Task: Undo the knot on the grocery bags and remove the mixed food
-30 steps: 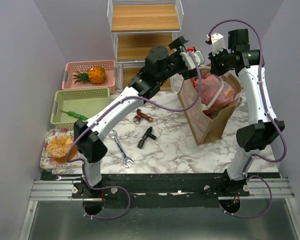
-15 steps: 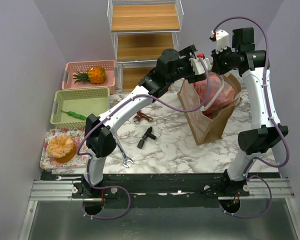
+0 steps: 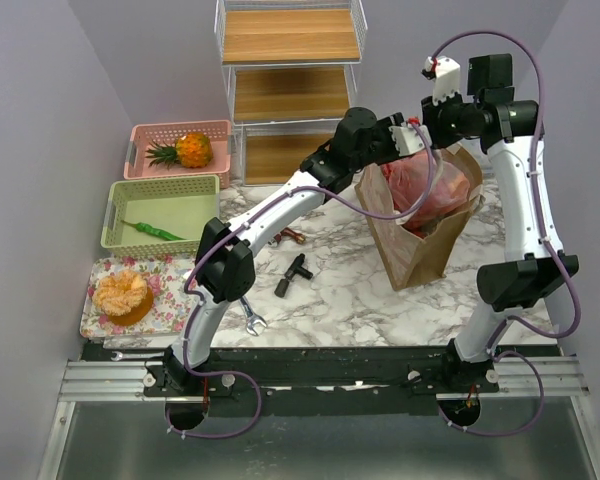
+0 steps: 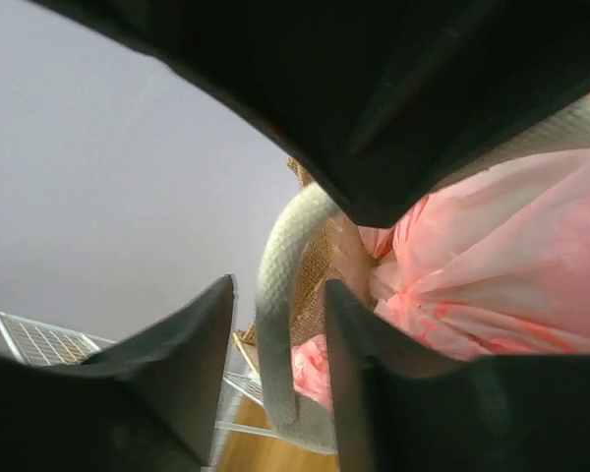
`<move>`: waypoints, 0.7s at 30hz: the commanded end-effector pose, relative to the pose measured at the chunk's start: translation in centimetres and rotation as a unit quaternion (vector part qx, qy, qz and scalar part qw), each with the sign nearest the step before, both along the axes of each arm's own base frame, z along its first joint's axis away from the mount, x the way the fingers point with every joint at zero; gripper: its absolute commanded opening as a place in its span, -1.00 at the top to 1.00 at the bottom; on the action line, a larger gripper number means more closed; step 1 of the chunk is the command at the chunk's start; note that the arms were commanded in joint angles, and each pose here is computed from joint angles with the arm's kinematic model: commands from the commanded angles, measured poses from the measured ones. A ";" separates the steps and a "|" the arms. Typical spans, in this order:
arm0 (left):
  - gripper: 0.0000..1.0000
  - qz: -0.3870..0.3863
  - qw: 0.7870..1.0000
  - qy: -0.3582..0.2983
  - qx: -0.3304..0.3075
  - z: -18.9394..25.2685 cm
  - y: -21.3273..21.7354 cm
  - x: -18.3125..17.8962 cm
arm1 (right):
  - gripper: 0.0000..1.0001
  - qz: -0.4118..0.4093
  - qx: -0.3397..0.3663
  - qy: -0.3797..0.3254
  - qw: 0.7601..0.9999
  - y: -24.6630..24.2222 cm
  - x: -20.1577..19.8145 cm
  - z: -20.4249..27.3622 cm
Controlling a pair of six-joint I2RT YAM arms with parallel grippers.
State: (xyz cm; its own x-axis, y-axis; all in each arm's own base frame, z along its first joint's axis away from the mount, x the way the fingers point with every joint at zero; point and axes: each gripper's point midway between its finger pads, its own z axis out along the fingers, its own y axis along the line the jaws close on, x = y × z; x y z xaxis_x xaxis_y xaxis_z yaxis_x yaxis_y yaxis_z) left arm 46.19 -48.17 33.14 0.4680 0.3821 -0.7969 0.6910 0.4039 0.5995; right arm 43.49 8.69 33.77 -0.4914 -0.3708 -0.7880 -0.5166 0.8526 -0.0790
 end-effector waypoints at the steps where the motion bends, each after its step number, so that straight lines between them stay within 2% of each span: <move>1: 0.39 0.027 0.999 -0.015 -0.033 2.3 0.7 0.5 | 0.47 0.011 0.027 0.000 1.000 0.8 -2.5 2.1; 3: 0.65 0.030 0.998 -0.014 -0.059 3.2 1.0 0.5 | 0.21 -0.005 0.020 0.021 1.000 0.1 -2.9 1.3; 5: 0.83 0.031 0.996 -0.010 -0.081 4.3 1.4 0.4 | -0.27 -0.022 0.035 0.039 0.998 -0.7 -3.4 1.2; 7: 0.90 0.031 0.995 -0.009 -0.099 5.2 1.7 0.3 | -0.52 -0.032 0.065 0.050 0.996 -1.5 -4.1 1.6; 9: 0.94 0.033 0.993 -0.010 -0.113 6.0 1.8 0.3 | -0.61 -0.038 0.090 0.059 0.993 -1.7 -4.8 2.0; 13: 0.95 0.034 0.992 -0.006 -0.125 6.4 1.8 0.4 | -0.60 -0.042 0.128 0.103 0.986 -1.8 -6.6 1.4; 15: 0.95 0.036 0.991 -0.004 -0.129 6.6 1.9 0.4 | -0.51 -0.038 0.150 0.121 0.980 -1.5 -7.5 1.1; 16: 0.85 0.037 0.991 -0.001 -0.130 6.5 1.9 0.4 | -0.42 -0.029 0.163 0.123 0.978 -1.1 -7.9 1.3; 18: 0.44 0.038 0.990 0.004 -0.134 6.6 2.1 0.3 | -0.25 -0.003 0.185 0.121 0.975 -0.1 -8.7 2.2; 19: 0.33 0.036 0.990 0.009 -0.137 6.8 2.2 0.0 | -0.15 0.013 0.195 0.115 0.974 0.5 -9.1 2.9; 21: 0.09 0.032 0.989 0.016 -0.147 7.7 2.7 -0.6 | 0.25 0.046 0.220 0.108 0.968 1.6 -9.7 3.9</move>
